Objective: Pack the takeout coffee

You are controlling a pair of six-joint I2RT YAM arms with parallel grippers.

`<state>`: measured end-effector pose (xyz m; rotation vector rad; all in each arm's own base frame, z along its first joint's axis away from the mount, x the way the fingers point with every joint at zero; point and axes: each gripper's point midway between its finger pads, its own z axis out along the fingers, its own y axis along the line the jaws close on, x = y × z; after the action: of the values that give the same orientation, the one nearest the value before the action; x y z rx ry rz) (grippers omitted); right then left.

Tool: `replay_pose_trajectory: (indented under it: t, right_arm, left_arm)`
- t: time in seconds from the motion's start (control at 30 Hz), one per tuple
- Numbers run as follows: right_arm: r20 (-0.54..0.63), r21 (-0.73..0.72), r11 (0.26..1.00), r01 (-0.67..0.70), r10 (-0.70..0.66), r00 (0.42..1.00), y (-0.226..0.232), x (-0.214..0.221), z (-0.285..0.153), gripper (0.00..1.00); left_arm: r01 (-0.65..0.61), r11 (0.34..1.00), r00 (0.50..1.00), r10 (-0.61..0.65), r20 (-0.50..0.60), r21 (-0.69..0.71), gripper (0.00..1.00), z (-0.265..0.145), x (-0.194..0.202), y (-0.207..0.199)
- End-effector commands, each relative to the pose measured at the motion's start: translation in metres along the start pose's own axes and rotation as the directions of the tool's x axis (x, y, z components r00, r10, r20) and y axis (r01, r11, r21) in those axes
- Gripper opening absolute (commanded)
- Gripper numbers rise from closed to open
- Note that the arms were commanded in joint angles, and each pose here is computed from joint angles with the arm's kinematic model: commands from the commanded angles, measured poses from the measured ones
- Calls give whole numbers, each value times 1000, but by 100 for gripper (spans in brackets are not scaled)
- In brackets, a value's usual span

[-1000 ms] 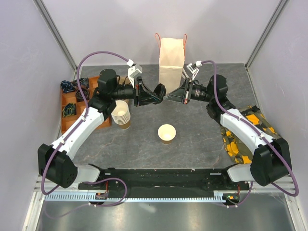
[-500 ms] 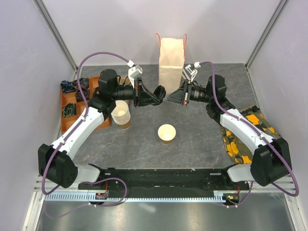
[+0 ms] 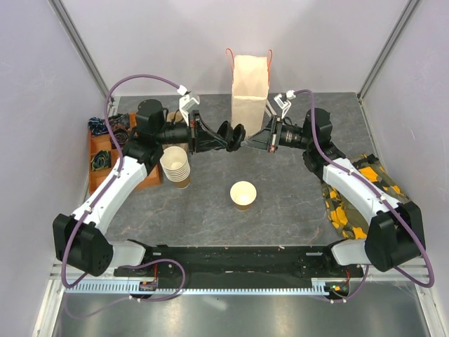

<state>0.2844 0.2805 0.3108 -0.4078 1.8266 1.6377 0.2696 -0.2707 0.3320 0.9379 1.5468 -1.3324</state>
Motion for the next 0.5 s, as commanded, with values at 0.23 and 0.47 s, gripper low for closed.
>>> replay_pose_trajectory:
  t: [0.23,0.47]
  right_arm:
    - [50,80,992,103,-107,993,-8,-18,-25,0]
    - [24,191,971,143,-150,988,-23,-6,-59,0]
  left_arm:
    - [-269,907,949,192,-251,-323,4,-12,12,90]
    - [-385,822,847,133,-515,-420,6,-9,71,167]
